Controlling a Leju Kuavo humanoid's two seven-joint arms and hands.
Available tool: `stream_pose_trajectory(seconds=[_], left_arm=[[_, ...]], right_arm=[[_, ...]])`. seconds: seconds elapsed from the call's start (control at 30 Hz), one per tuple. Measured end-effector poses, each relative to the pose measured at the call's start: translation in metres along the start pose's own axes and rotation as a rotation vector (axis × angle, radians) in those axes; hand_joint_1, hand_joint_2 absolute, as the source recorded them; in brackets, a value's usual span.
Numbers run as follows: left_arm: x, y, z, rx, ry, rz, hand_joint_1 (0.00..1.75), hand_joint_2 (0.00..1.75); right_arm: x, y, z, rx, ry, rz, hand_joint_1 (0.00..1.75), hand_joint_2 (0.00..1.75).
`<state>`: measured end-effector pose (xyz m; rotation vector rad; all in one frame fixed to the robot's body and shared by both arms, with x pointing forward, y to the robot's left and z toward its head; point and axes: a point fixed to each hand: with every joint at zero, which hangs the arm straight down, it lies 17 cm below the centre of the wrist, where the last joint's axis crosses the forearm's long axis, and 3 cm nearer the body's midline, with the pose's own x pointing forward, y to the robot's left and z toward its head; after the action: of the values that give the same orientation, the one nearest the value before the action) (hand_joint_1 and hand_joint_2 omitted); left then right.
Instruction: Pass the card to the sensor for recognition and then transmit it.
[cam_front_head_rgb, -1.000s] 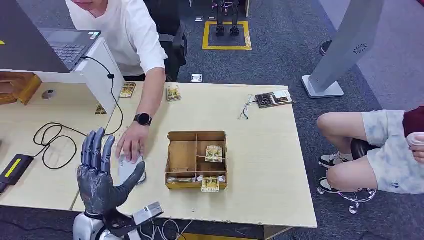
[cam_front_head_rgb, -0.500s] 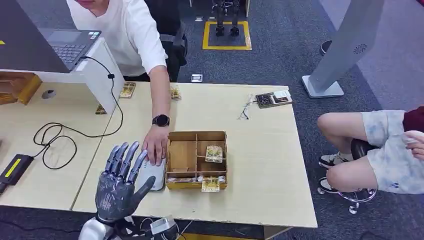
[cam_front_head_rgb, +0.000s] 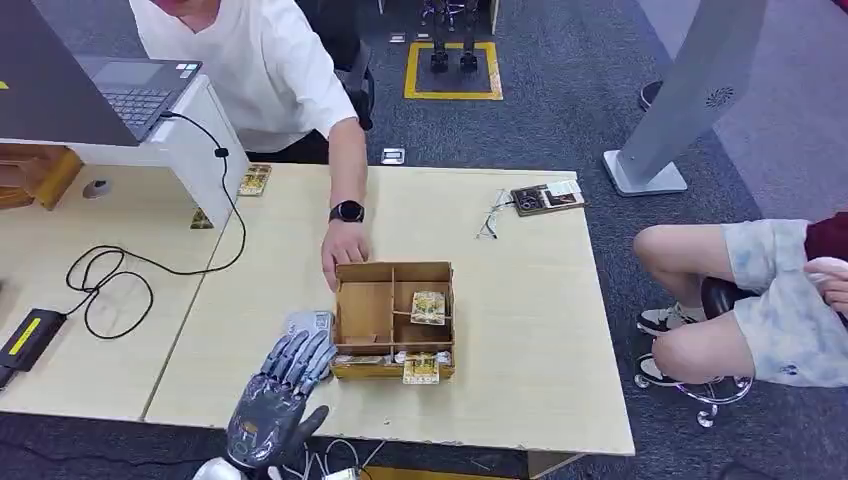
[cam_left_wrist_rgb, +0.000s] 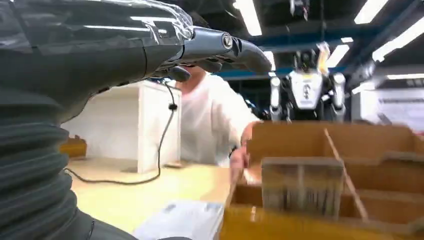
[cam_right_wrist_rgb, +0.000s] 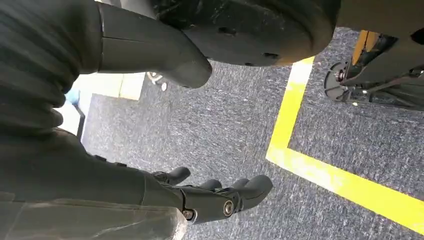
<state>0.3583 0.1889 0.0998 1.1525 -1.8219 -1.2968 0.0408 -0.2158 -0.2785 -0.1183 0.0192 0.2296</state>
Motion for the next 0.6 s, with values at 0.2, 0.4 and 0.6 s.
stream_pose_trajectory(seconds=[0.2, 0.4, 0.6], left_arm=[[0.006, -0.017, 0.006, -0.080, -0.046, 0.010, 0.00, 1.75], [0.008, -0.021, 0.007, -0.106, -0.065, 0.003, 0.00, 1.75], [0.007, -0.019, 0.005, -0.092, -0.056, -0.003, 0.00, 1.75]], right_arm=[[0.000, 0.000, 0.000, 0.001, 0.000, 0.001, 0.00, 1.75], [0.000, 0.000, 0.000, 0.003, 0.000, 0.000, 0.00, 1.75], [0.000, 0.000, 0.000, 0.003, 0.000, -0.001, 0.00, 1.75]])
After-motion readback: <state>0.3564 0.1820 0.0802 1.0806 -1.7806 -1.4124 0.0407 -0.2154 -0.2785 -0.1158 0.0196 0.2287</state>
